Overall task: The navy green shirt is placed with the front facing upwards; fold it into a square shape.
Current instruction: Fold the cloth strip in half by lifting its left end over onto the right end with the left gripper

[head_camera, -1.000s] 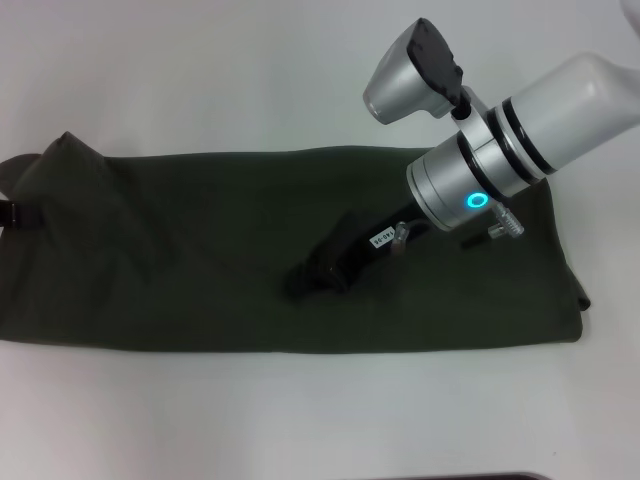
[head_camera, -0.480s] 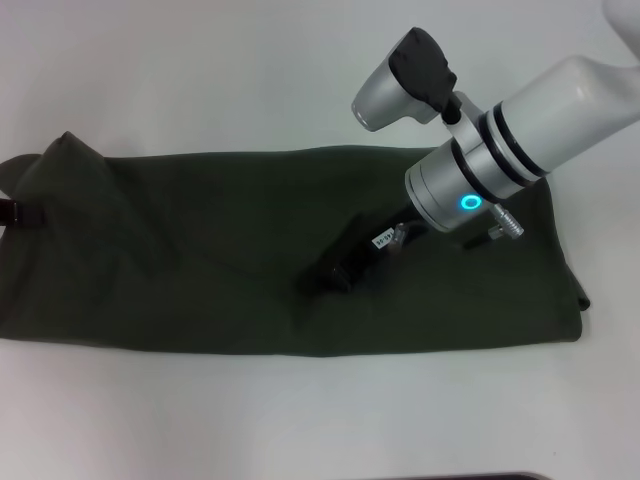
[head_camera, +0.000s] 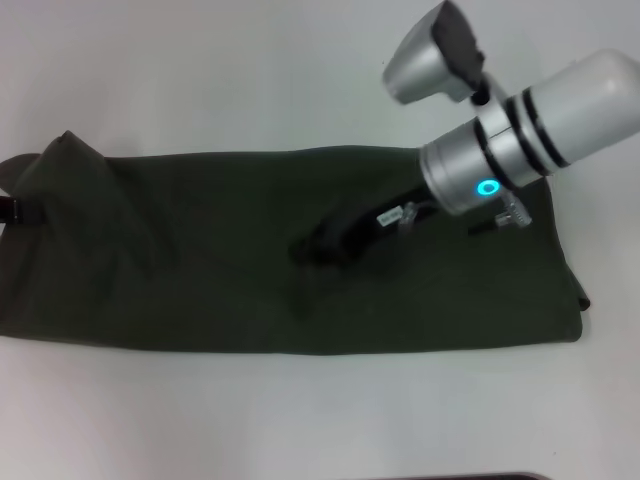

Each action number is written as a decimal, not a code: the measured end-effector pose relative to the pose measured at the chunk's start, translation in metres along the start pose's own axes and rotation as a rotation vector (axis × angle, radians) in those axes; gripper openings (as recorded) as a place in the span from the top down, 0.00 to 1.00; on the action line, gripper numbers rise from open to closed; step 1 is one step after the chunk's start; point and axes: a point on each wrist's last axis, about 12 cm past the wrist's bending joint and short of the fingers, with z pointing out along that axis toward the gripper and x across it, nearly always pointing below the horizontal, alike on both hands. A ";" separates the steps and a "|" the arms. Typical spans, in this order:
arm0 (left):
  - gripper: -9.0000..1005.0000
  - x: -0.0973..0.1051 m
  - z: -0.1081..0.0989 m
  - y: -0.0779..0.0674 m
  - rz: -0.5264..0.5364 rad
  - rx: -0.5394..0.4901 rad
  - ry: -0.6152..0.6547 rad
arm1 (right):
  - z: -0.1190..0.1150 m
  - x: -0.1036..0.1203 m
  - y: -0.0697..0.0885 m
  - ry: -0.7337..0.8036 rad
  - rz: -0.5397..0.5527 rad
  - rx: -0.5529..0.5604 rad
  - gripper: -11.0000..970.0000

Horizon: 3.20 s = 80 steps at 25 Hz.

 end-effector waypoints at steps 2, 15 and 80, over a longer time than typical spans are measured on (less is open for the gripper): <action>0.87 0.000 0.000 0.000 0.000 0.002 0.000 | -0.007 0.003 -0.001 -0.047 0.005 0.011 0.95; 0.87 0.006 0.002 -0.009 -0.002 0.094 -0.014 | -0.071 0.059 -0.020 -0.348 0.188 0.103 0.94; 0.84 -0.025 0.049 -0.108 0.142 0.611 -0.187 | -0.198 0.106 -0.035 -0.667 0.319 0.256 0.63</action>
